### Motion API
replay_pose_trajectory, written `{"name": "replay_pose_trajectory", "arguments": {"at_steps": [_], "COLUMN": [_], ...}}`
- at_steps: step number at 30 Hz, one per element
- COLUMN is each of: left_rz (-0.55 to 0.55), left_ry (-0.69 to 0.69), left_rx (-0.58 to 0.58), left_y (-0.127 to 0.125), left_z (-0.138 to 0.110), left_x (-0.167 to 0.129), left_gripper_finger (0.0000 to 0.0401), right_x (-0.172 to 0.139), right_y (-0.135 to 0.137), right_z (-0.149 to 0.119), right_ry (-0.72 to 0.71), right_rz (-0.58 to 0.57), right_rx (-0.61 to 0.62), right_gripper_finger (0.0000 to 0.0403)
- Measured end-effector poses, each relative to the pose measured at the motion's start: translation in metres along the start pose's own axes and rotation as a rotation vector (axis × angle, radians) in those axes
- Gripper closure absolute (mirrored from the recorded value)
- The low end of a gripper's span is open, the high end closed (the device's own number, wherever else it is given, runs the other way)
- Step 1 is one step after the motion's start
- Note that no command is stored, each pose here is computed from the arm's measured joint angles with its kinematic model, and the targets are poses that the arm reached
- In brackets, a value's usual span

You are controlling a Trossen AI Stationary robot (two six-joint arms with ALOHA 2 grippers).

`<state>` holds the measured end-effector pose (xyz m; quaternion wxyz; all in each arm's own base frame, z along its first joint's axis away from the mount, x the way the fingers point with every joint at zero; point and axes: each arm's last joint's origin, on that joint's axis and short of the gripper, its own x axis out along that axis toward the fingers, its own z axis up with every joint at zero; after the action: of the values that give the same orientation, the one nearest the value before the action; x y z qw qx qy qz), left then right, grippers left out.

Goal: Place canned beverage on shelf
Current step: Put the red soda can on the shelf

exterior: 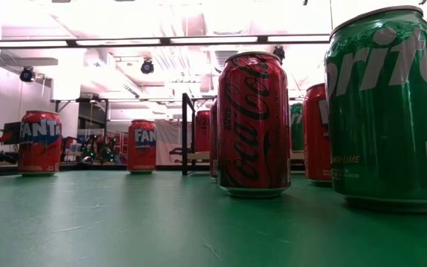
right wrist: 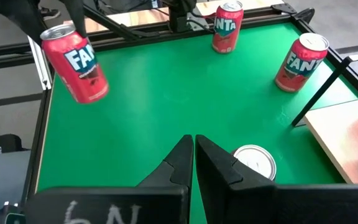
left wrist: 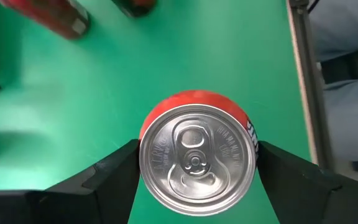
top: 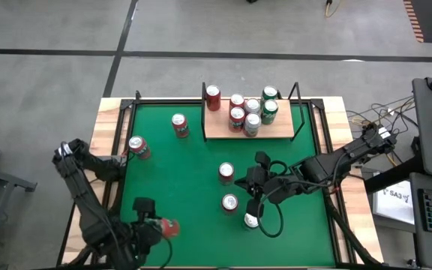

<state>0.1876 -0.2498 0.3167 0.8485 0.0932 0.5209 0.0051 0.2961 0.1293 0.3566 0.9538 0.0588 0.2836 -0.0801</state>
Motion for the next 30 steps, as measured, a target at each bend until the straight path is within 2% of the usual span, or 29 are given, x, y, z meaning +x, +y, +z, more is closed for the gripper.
{"name": "replay_pose_trajectory", "arguments": {"at_steps": [4,10,19,24,30], "left_rz": [0.017,0.031,0.060,0.065,0.066], "left_ry": [-0.015,-0.027,-0.110,-0.146,-0.177], "left_rx": [0.080,0.189,0.315,0.371,0.402], "left_y": [0.011,0.026,0.045,0.053,0.061], "left_z": [0.013,0.028,0.043,0.046,0.050], "left_x": [0.005,0.012,0.009,0.003,-0.002], "left_gripper_finger": [0.0122,0.0122,0.0122,0.0125,0.0128], "right_x": [0.000,0.002,0.031,0.047,0.060], "right_y": [0.000,0.003,0.017,0.025,0.029], "right_z": [0.000,-0.003,-0.011,-0.011,-0.007], "right_ry": [0.004,0.045,0.055,0.014,-0.036], "right_rz": [0.007,0.093,0.111,0.124,0.126], "right_rx": [-0.019,-0.079,-0.202,-0.251,-0.266], "right_gripper_finger": [0.0394,0.0394,0.0381,0.0325,0.0215]}}
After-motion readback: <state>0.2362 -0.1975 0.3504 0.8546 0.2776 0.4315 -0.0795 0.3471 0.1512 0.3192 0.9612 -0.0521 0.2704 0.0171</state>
